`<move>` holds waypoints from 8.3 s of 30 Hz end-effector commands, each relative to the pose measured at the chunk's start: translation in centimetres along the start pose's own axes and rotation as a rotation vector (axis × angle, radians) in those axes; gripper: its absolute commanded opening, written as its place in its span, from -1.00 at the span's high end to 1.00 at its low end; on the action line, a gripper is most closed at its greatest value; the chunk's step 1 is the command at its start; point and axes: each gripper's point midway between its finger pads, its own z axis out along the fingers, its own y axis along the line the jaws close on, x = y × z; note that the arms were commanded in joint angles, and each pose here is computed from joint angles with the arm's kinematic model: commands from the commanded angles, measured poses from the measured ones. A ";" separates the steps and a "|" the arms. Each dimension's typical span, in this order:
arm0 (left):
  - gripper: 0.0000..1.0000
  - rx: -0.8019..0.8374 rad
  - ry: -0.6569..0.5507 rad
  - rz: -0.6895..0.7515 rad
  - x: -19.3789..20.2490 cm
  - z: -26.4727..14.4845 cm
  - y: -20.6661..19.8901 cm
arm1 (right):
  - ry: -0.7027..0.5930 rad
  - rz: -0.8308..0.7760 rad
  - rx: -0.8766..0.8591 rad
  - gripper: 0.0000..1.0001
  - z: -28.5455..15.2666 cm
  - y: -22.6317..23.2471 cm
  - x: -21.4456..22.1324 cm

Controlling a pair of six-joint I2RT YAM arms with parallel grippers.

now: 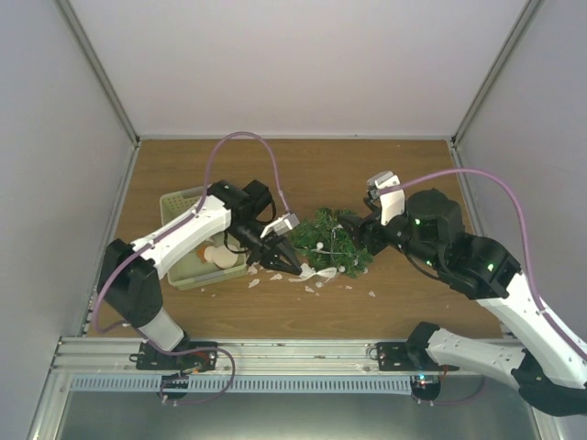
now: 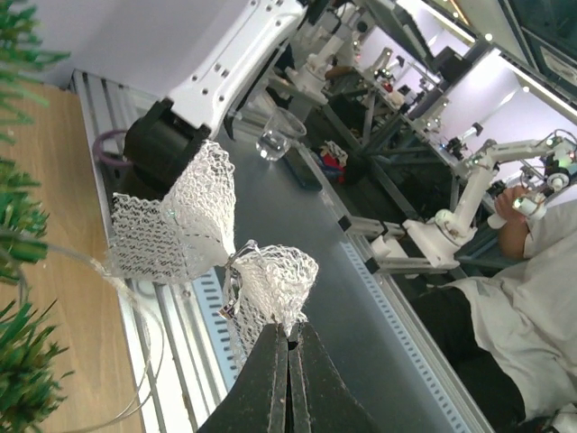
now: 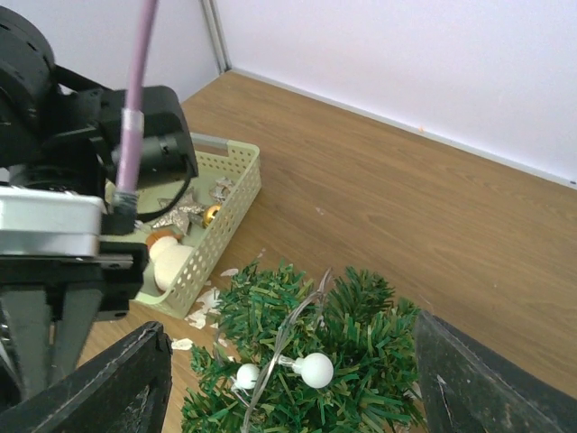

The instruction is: Decorate the small christmas tree

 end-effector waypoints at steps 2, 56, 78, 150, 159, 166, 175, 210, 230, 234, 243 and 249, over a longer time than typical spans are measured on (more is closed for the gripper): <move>1.00 -0.017 0.044 0.030 0.4 0.2 1.3 | -0.031 0.009 0.007 -0.48 -0.2 -0.2 -0.7; 0.98 -0.334 0.242 0.232 -4.8 -5.2 10.6 | -0.036 -0.010 0.034 -0.53 -0.8 -0.8 -0.4; 0.24 -0.370 0.288 0.262 -5.3 -4.9 9.7 | -0.041 -0.011 0.039 -0.56 -1.1 -0.9 -0.2; -0.76 -1.702 0.540 -0.346 20.7 -39.2 16.8 | -0.008 -0.157 -0.044 -0.77 7.5 -0.4 -6.2; -0.73 -1.902 0.644 -0.346 22.3 -42.8 16.0 | -0.004 -0.135 -0.043 -0.77 7.8 -1.2 -5.8; -0.73 -1.935 0.681 -0.346 24.1 -42.5 15.4 | -0.009 -0.133 -0.049 -0.78 7.5 -1.1 -6.0; -0.30 -1.872 0.695 -0.376 25.2 -41.6 16.0 | -0.005 -0.129 -0.053 -0.78 7.4 -1.1 -5.6; -0.71 -1.396 0.750 -0.375 26.0 -36.9 12.9 | -0.010 -0.123 -0.050 -0.79 7.0 -1.2 -5.1; -0.21 -1.372 0.760 -0.437 28.5 -37.3 13.3 | -0.010 -0.112 -0.044 -0.79 7.2 -1.3 -4.8; -0.02 -1.387 0.748 -0.440 28.5 -37.6 13.6 | -0.015 -0.113 -0.042 -0.79 7.1 -1.4 -4.9; 0.36 -1.402 0.723 -0.430 27.7 -37.8 13.6 | -0.014 -0.112 -0.042 -0.80 7.1 -1.4 -4.7; 0.55 -1.399 0.698 -0.419 26.9 -37.6 13.5 | -0.016 -0.113 -0.042 -0.80 7.1 -1.4 -4.9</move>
